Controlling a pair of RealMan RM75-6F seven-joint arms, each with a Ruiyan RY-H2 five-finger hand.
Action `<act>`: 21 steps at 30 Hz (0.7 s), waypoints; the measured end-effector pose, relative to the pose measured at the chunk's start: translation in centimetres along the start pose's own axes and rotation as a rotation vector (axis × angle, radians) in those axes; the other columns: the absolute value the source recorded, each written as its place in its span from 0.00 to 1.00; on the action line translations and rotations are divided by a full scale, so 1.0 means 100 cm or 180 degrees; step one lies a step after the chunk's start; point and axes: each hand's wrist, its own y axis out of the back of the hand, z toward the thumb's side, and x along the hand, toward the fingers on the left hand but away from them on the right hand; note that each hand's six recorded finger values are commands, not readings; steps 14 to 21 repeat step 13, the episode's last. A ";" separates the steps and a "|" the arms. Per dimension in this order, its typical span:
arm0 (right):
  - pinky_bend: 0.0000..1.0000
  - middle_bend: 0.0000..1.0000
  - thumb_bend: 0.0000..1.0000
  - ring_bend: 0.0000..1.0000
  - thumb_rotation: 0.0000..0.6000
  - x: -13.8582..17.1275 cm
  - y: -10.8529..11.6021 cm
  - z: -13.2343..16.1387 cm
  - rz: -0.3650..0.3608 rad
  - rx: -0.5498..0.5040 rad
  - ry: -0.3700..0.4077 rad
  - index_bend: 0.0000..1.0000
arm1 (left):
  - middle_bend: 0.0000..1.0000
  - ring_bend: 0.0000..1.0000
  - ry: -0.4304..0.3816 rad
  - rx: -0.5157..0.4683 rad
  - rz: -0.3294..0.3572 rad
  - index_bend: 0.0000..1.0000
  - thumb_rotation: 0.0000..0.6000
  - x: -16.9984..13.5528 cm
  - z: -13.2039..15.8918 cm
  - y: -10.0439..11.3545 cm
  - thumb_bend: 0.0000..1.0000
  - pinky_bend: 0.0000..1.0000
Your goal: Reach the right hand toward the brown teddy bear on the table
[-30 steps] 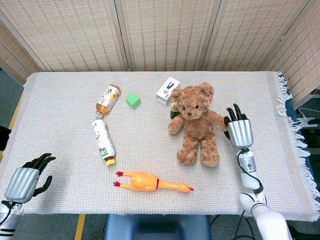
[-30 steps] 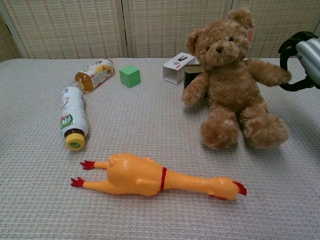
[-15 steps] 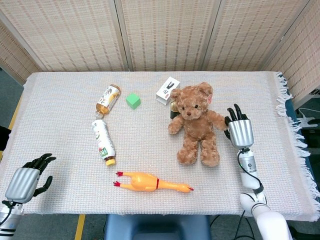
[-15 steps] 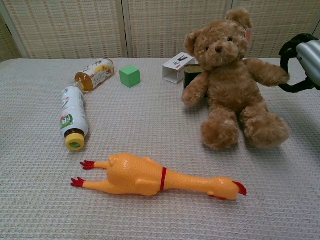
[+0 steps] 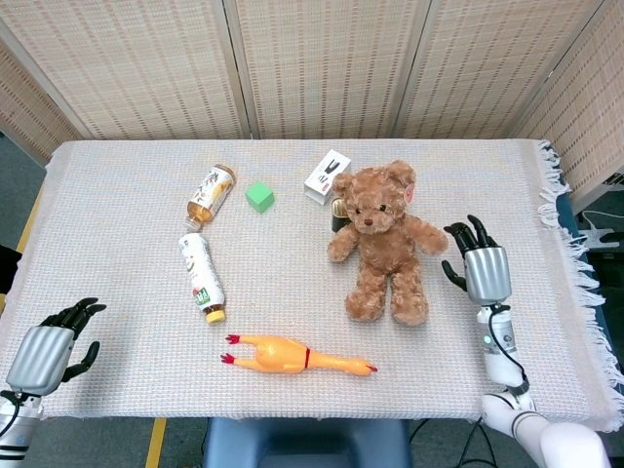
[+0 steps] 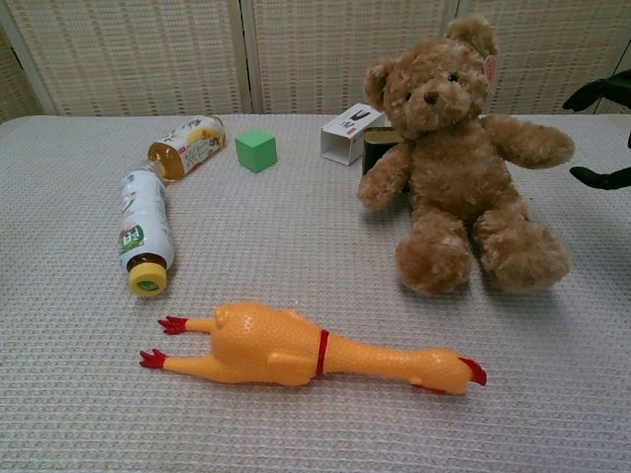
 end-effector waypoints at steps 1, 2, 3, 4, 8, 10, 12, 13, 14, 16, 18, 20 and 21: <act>0.44 0.21 0.12 0.10 1.00 0.004 0.003 -0.001 0.0031 -0.0046 -0.0002 0.12 | 0.16 0.26 -0.0002 0.0008 -0.0001 0.22 1.00 0.000 0.000 0.000 0.44 0.39; 0.41 0.19 0.12 0.07 1.00 0.009 0.007 -0.001 0.0067 -0.0088 -0.0005 0.07 | 0.16 0.26 -0.0003 0.0009 -0.0002 0.22 1.00 0.000 0.001 0.000 0.44 0.39; 0.38 0.18 0.12 0.04 1.00 0.016 0.013 -0.002 0.0124 -0.0141 -0.0015 0.04 | 0.16 0.26 -0.0004 0.0005 -0.0002 0.22 1.00 -0.001 0.001 0.000 0.44 0.39; 0.36 0.17 0.12 0.02 1.00 0.022 0.018 -0.002 0.0171 -0.0179 -0.0027 0.03 | 0.16 0.26 -0.0005 0.0004 0.0001 0.22 1.00 -0.001 0.001 0.000 0.44 0.39; 0.27 0.16 0.12 0.01 1.00 0.050 0.049 -0.007 0.0423 -0.0249 -0.0131 0.00 | 0.17 0.26 -0.0015 0.0026 0.0006 0.22 1.00 -0.001 0.003 0.000 0.44 0.39; 0.24 0.16 0.12 0.01 1.00 0.067 0.070 -0.018 0.0577 -0.0160 -0.0237 0.00 | 0.17 0.26 -0.0018 0.0025 -0.0002 0.22 1.00 -0.001 0.003 0.000 0.44 0.39; 0.23 0.16 0.12 0.01 1.00 0.086 0.090 -0.033 0.0738 0.0009 -0.0385 0.00 | 0.17 0.26 -0.0021 0.0029 -0.0001 0.22 1.00 0.000 0.004 0.000 0.44 0.39; 0.23 0.16 0.12 0.01 1.00 0.094 0.096 -0.038 0.0808 0.0089 -0.0445 0.00 | 0.17 0.26 -0.0023 0.0031 0.0000 0.22 1.00 0.000 0.005 0.000 0.44 0.39; 0.23 0.16 0.12 0.01 1.00 0.094 0.096 -0.038 0.0808 0.0089 -0.0445 0.00 | 0.17 0.26 -0.0023 0.0031 0.0000 0.22 1.00 0.000 0.005 0.000 0.44 0.39; 0.23 0.16 0.12 0.01 1.00 0.094 0.096 -0.038 0.0808 0.0089 -0.0445 0.00 | 0.17 0.26 -0.0023 0.0031 0.0000 0.22 1.00 0.000 0.005 0.000 0.44 0.39; 0.23 0.16 0.12 0.01 1.00 0.094 0.096 -0.038 0.0808 0.0089 -0.0445 0.00 | 0.17 0.26 -0.0023 0.0031 0.0000 0.22 1.00 0.000 0.005 0.000 0.44 0.39; 0.23 0.16 0.12 0.01 1.00 0.094 0.096 -0.038 0.0808 0.0089 -0.0445 0.00 | 0.17 0.26 -0.0023 0.0031 0.0000 0.22 1.00 0.000 0.005 0.000 0.44 0.39; 0.23 0.16 0.12 0.01 1.00 0.094 0.096 -0.038 0.0808 0.0089 -0.0445 0.00 | 0.17 0.26 -0.0023 0.0031 0.0000 0.22 1.00 0.000 0.005 0.000 0.44 0.39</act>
